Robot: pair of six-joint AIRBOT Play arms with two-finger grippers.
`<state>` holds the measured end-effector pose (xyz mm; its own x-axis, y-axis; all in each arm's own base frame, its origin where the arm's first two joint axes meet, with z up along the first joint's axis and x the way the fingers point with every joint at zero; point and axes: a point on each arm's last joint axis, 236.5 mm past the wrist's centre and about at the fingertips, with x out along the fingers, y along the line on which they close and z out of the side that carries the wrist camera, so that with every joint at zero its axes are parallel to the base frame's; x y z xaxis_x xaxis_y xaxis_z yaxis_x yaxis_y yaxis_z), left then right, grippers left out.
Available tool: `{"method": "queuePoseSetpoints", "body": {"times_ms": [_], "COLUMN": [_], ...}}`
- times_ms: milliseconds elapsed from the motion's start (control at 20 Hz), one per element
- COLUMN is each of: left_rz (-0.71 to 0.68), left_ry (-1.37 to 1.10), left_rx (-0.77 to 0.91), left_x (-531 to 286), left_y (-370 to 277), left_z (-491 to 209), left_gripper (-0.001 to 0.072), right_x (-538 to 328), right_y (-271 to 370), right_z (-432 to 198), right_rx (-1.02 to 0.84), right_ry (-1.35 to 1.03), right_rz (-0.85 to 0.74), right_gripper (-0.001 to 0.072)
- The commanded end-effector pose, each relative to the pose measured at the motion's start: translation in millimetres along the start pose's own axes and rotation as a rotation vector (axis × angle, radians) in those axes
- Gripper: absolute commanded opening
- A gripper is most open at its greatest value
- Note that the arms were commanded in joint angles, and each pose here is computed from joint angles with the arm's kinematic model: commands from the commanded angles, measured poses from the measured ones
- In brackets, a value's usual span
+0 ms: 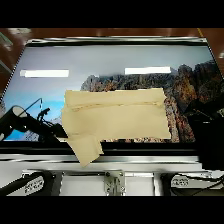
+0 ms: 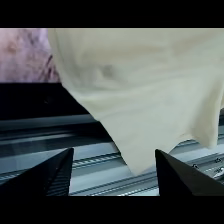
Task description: Fold the shirts.
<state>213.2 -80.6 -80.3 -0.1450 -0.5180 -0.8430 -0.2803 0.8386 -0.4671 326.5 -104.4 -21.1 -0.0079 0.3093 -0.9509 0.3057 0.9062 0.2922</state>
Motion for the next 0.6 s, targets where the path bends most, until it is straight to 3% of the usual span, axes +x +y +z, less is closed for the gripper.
{"method": "queuePoseSetpoints", "body": {"times_ms": [0,250,550], "left_rz": [-0.072,-0.133,-0.113], "left_ry": [-0.016,-0.135,-0.084], "left_rx": [-0.048,-0.098,-0.11], "left_x": [34.9,39.2,60.2], "left_y": [3.8,-4.8,-2.3], "left_z": [-25.9,-0.2,-1.7], "left_gripper": [0.0602,0.0591,0.0584], "right_x": [11.1,15.0,15.0], "right_y": [1.3,6.0,3.5], "right_z": [-10.7,-2.5,-0.9], "right_rx": [0.004,-0.027,-0.028], "right_ry": [0.018,-0.01,-0.017], "right_rz": [0.023,0.014,0.003], "right_gripper": [0.0678,0.0679,0.0678]}}
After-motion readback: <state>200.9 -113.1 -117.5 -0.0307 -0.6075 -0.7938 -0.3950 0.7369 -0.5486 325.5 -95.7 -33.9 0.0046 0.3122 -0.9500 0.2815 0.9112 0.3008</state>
